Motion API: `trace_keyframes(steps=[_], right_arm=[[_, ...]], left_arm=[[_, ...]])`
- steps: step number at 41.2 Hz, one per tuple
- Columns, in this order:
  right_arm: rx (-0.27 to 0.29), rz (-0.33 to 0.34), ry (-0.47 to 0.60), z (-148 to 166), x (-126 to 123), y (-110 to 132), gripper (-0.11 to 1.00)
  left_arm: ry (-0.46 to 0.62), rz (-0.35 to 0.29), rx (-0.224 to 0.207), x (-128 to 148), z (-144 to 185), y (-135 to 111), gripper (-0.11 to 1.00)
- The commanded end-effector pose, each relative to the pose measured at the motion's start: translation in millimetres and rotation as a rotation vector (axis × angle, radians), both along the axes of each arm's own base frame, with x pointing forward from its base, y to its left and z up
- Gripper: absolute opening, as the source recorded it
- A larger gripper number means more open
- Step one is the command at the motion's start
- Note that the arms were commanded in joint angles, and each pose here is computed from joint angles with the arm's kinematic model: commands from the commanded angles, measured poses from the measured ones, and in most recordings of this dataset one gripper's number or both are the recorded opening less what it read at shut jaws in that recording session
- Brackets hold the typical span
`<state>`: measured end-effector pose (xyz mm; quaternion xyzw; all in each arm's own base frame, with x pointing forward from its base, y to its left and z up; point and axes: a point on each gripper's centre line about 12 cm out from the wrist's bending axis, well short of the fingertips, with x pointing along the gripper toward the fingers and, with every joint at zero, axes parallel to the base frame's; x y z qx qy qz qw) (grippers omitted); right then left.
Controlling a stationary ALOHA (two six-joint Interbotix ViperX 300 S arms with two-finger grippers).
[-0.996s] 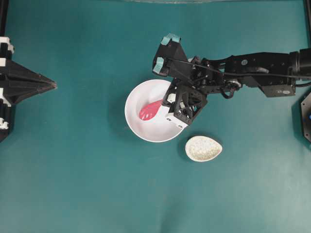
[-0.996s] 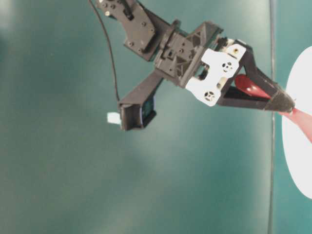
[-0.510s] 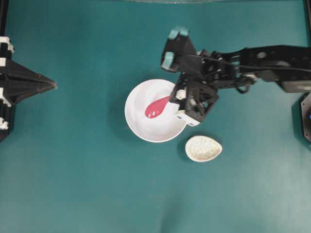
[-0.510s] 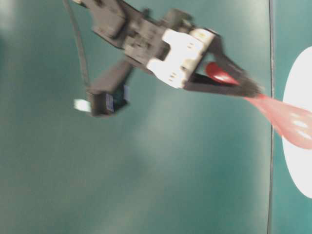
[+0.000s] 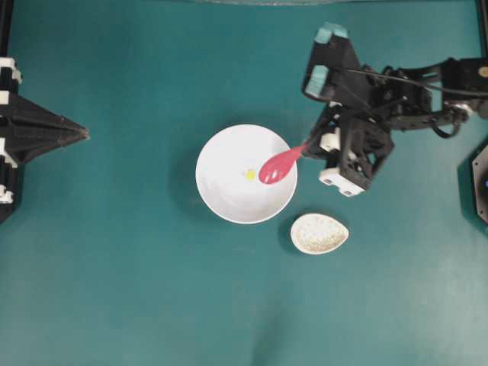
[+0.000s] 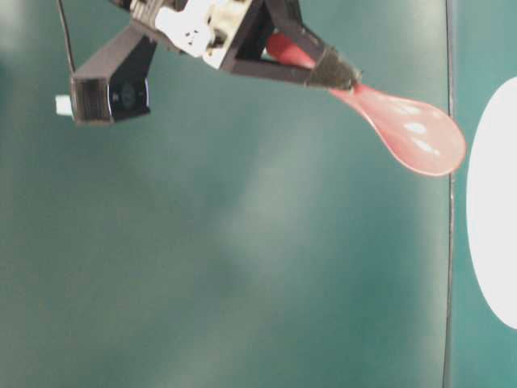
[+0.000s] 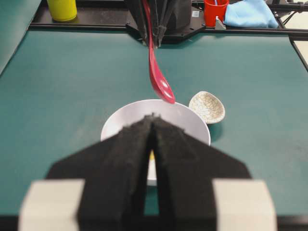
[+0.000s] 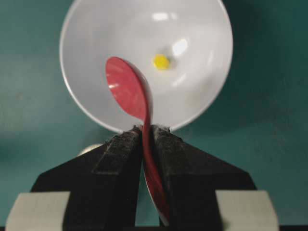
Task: Scoop the yellow hexagonal prism block from the bowl with a spoon using the right arm.
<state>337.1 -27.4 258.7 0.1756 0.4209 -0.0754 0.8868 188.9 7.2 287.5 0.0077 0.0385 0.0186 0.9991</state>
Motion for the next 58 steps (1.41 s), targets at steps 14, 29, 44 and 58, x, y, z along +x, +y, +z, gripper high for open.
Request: trace_keyframes(steps=[14, 29, 44, 58], right_arm=[[0.023, 0.047, -0.068, -4, -37, 30, 0.16], [0.073, 0.023, -0.107, -54, -58, 47, 0.16], [0.097, 0.024, -0.142, -77, -69, 58, 0.16], [0.113, 0.031, -0.093, -96, -66, 67, 0.16]], left_arm=[[-0.032, 0.003, 0.000, 2, 11, 1, 0.01], [-0.029, 0.003, 0.000, 2, 11, 1, 0.01], [-0.028, 0.003, 0.000, 2, 10, 1, 0.01], [-0.028, 0.003, 0.000, 2, 10, 1, 0.01]])
